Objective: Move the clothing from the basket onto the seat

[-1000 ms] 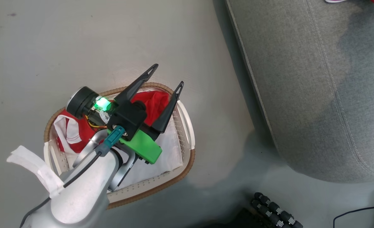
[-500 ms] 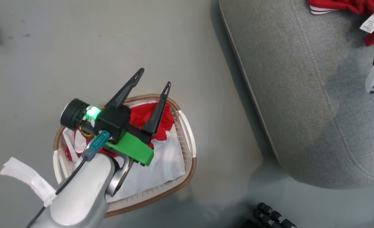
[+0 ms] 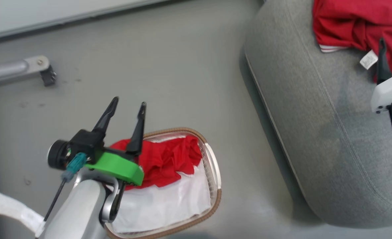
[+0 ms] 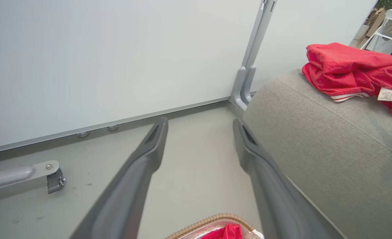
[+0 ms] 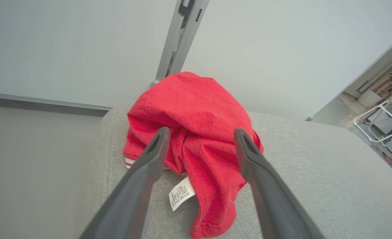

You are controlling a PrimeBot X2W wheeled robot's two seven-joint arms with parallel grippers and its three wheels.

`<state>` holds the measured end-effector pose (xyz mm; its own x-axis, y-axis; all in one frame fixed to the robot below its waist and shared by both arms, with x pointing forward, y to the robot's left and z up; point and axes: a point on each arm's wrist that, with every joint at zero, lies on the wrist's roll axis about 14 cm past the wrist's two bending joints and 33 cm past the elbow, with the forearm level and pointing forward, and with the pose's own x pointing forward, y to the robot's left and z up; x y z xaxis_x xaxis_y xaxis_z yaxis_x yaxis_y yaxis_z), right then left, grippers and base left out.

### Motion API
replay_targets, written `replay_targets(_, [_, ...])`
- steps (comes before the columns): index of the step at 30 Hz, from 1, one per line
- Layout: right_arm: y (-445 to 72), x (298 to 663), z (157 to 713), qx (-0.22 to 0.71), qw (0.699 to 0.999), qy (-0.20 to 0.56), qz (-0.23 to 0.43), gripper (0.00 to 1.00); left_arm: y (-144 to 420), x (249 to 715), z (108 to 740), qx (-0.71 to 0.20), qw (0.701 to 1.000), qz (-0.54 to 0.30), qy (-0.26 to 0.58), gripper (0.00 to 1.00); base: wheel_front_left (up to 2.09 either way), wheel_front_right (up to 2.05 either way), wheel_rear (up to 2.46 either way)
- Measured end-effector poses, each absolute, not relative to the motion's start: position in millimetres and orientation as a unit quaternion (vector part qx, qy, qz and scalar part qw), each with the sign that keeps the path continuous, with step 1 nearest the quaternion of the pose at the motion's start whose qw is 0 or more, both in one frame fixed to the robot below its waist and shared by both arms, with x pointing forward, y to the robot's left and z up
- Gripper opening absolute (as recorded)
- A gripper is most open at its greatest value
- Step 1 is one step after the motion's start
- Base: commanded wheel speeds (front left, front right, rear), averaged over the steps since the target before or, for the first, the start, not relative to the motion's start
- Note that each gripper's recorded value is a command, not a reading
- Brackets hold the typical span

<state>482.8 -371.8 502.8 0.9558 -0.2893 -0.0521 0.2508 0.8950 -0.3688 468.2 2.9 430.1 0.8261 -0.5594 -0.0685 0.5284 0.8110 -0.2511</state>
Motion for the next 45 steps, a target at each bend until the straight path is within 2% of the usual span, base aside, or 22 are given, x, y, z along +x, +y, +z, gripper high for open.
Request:
replay_targets(10, [-284.0, 480.7, 521.9, -0.109, 0.992, 0.002, -0.061, 1.00, 93.4, 436.5, 450.0, -0.113, 0.982, -0.142, 0.059, 1.00, 0.00, 0.00, 0.00])
replay_targets(18, [-212.2, 444.9, 517.0, -0.044, 0.999, -0.015, 0.005, 1.00, 141.9, 384.4, 452.7, -0.114, 0.990, -0.065, 0.058, 1.00, 0.00, 0.00, 0.00])
replay_targets(32, [-177.7, 387.6, 512.6, 0.025, 0.998, -0.036, 0.035, 1.00, 170.7, 334.6, 469.6, -0.132, 0.991, -0.016, 0.020, 1.00, 0.00, 0.00, 0.00])
replay_targets(45, [-170.2, 367.2, 498.0, 0.043, 0.998, -0.021, 0.044, 1.00, 165.0, 321.6, 459.7, -0.137, 0.990, -0.019, 0.033, 1.00, 0.00, 0.00, 0.00])
